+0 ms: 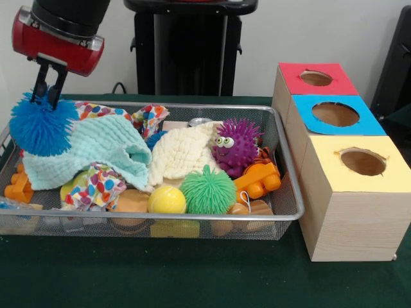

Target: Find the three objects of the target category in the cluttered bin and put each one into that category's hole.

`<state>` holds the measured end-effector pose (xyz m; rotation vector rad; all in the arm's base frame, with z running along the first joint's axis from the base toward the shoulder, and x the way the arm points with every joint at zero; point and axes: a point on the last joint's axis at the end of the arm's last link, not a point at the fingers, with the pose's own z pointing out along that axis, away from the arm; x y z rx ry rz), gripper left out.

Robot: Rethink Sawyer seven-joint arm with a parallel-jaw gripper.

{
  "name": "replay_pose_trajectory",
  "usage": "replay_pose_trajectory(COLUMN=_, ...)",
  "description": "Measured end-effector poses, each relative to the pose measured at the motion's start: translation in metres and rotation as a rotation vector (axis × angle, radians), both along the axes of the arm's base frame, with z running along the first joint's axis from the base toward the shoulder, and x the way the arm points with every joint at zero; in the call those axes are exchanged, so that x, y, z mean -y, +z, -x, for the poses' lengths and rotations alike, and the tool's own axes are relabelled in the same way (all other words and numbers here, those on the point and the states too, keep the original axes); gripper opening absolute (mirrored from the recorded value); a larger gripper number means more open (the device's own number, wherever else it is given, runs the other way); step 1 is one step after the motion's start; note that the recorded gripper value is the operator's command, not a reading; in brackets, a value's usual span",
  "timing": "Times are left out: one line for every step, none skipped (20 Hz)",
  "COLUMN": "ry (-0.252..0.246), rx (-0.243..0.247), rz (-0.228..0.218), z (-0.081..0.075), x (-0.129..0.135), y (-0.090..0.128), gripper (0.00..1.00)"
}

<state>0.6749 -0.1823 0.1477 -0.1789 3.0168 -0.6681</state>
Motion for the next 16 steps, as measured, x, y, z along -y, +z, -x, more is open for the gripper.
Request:
replay_pose_trajectory(ry=0.007, rx=-0.001, rz=0.007, z=0.0, x=-0.002, y=0.0, gripper=0.0)
replay_pose_trajectory(ry=0.016, rx=-0.003, rz=0.017, z=0.001, x=-0.004, y=0.001, gripper=0.0)
replay_pose_trajectory(ry=0.021, rx=-0.005, rz=0.023, z=0.001, x=-0.005, y=0.001, gripper=0.0)
replay_pose_trajectory(ry=0.033, rx=-0.007, rz=0.036, z=0.002, x=-0.007, y=0.002, gripper=0.0)
replay_pose_trajectory(ry=0.042, rx=-0.009, rz=0.045, z=0.003, x=-0.009, y=0.002, gripper=0.0)
replay_pose_trajectory(ry=0.045, rx=-0.009, rz=0.049, z=0.003, x=-0.01, y=0.002, gripper=0.0)
replay_pose_trajectory(ry=0.055, rx=-0.011, rz=0.059, z=0.003, x=-0.011, y=0.003, gripper=0.0)
replay_pose_trajectory(ry=0.061, rx=-0.011, rz=0.065, z=0.004, x=-0.012, y=0.003, gripper=0.0)
replay_pose_trajectory(ry=0.067, rx=-0.011, rz=0.071, z=0.004, x=-0.012, y=0.003, gripper=0.0)
replay_pose_trajectory(ry=0.081, rx=-0.01, rz=0.084, z=0.004, x=-0.014, y=0.004, gripper=0.0)
replay_pose_trajectory(ry=0.087, rx=-0.008, rz=0.089, z=0.004, x=-0.014, y=0.004, gripper=0.0)
replay_pose_trajectory(ry=0.091, rx=-0.007, rz=0.093, z=0.004, x=-0.014, y=0.004, gripper=0.0)
replay_pose_trajectory(ry=0.1, rx=-0.004, rz=0.099, z=0.004, x=-0.015, y=0.004, gripper=0.0)
replay_pose_trajectory(ry=0.107, rx=0.001, rz=0.104, z=0.003, x=-0.016, y=0.004, gripper=0.0)
replay_pose_trajectory(ry=0.109, rx=0.003, rz=0.107, z=0.003, x=-0.016, y=0.005, gripper=0.0)
replay_pose_trajectory(ry=0.113, rx=0.007, rz=0.11, z=0.003, x=-0.017, y=0.005, gripper=0.0)
